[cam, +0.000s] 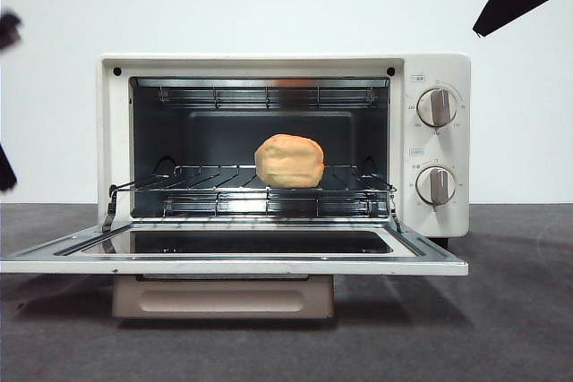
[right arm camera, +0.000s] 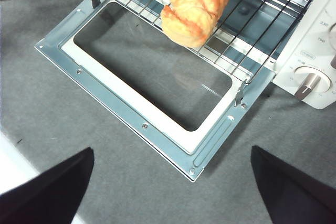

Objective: The left arm flap open the oven, the right arm pick bread and place it into oven, the left arm flap close the oven

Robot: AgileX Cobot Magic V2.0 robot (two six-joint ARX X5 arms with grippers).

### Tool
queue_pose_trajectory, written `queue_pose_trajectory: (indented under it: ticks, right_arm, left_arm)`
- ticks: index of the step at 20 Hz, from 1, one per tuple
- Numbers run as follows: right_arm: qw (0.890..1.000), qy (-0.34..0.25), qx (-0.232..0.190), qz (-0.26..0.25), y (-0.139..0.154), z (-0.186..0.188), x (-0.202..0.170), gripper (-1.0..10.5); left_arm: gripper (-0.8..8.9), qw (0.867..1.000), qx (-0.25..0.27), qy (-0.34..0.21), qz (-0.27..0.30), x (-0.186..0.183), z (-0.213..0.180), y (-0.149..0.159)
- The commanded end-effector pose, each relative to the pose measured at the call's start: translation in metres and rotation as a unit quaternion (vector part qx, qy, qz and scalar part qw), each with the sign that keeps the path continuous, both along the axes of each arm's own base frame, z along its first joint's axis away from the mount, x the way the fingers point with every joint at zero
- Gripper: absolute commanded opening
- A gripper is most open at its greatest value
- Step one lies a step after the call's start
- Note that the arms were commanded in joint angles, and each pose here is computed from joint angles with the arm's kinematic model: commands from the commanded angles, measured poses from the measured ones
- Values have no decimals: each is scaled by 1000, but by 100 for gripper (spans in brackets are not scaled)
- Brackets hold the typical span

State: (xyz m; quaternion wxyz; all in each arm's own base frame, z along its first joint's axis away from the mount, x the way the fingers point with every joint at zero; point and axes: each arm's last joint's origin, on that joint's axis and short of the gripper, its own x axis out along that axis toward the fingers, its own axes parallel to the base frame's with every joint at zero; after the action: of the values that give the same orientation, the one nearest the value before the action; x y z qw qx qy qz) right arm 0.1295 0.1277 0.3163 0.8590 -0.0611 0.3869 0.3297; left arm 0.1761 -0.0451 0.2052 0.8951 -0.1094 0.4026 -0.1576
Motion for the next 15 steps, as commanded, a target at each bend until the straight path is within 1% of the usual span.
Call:
queue_pose_trajectory:
  ticks: [1, 3, 5, 7, 12, 15]
  right_arm:
    - [1000, -7, 3, 10, 3, 4, 0, 476]
    - [1000, -7, 3, 10, 3, 4, 0, 476]
    - [1000, -7, 4, 10, 3, 4, 0, 476]
    - [1000, -7, 4, 10, 3, 4, 0, 476]
    - [1000, -6, 4, 9, 3, 4, 0, 476]
    - [1000, -6, 4, 9, 3, 4, 0, 476]
  left_arm:
    - [14, 1000, 5, 26, 0, 13, -15, 0]
    - [14, 999, 3, 42, -12, 22, -27, 0]
    - [14, 998, -19, 58, -32, 30, -36, -1]
    - [14, 996, -29, 69, -41, 36, -46, -3]
    - [14, 993, -41, 92, -62, 43, -61, -6]
    - [14, 990, -60, 102, -78, 44, -64, -7]
